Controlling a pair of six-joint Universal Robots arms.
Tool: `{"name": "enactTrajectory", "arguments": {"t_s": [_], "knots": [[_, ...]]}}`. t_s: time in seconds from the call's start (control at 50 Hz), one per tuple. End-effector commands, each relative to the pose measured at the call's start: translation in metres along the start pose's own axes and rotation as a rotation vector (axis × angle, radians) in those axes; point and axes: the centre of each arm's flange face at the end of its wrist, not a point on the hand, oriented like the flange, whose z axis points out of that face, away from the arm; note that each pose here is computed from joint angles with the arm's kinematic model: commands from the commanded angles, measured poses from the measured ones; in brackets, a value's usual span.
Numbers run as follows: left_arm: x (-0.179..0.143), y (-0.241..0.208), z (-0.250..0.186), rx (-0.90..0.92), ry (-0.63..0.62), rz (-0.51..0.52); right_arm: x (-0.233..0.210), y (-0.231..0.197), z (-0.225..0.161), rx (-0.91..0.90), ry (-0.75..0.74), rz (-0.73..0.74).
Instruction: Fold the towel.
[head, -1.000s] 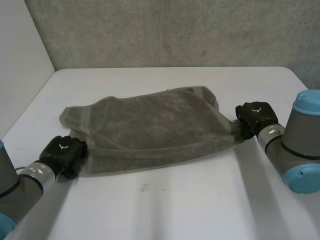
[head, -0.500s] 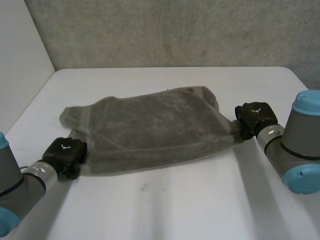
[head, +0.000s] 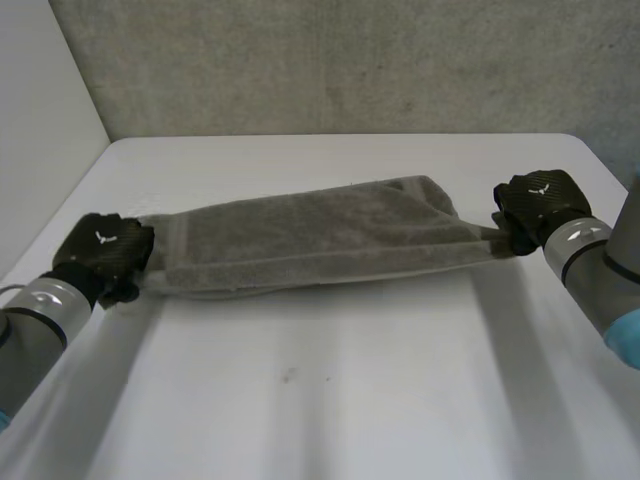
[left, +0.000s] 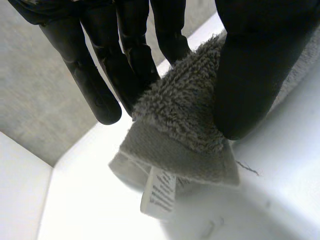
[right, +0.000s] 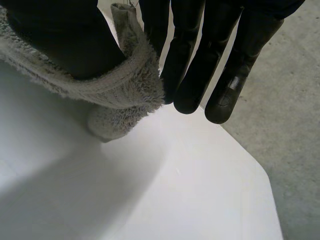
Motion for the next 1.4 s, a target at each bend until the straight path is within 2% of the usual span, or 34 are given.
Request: {"name": "enactTrajectory", "arguments": {"t_s": [0.02,0.14,0.2,0.34,0.4,0.44,0.54,0.64,0.86,1.18,1.4], "knots": [[-0.004,-0.021,-0.022,-0.005,0.012,-0.063,0.002,-0.003,-0.023,-0.15,-0.085,-0.129],[-0.008,-0.023,-0.021,-0.009,0.004,-0.078,-0.004,-0.001,-0.027,-0.19,-0.131,-0.068],[-0.014,-0.028,-0.015,0.005,-0.011,-0.075,0.009,0.003,-0.02,-0.184,-0.096,0.024],[-0.024,-0.04,-0.009,0.044,-0.034,-0.063,0.022,0.001,-0.02,-0.125,-0.143,0.055],[-0.024,-0.038,-0.006,0.04,-0.032,-0.064,0.02,-0.007,-0.032,-0.08,-0.184,0.01],[-0.021,-0.035,-0.004,0.031,-0.021,-0.069,0.011,-0.006,-0.045,-0.05,-0.243,-0.078],[-0.015,-0.028,-0.001,0.008,-0.002,-0.076,-0.002,0.013,-0.059,-0.098,-0.301,-0.192],[-0.016,-0.022,0.005,-0.006,0.0,-0.081,-0.016,0.038,-0.071,-0.165,-0.36,-0.177],[-0.018,-0.019,0.017,-0.014,0.001,-0.109,-0.026,0.078,-0.071,-0.148,-0.288,-0.104],[-0.013,-0.012,0.019,-0.035,0.018,-0.138,-0.035,0.092,-0.054,-0.08,-0.298,-0.042],[-0.013,-0.011,0.019,-0.036,0.02,-0.138,-0.036,0.099,-0.04,-0.072,-0.288,-0.05]]}}
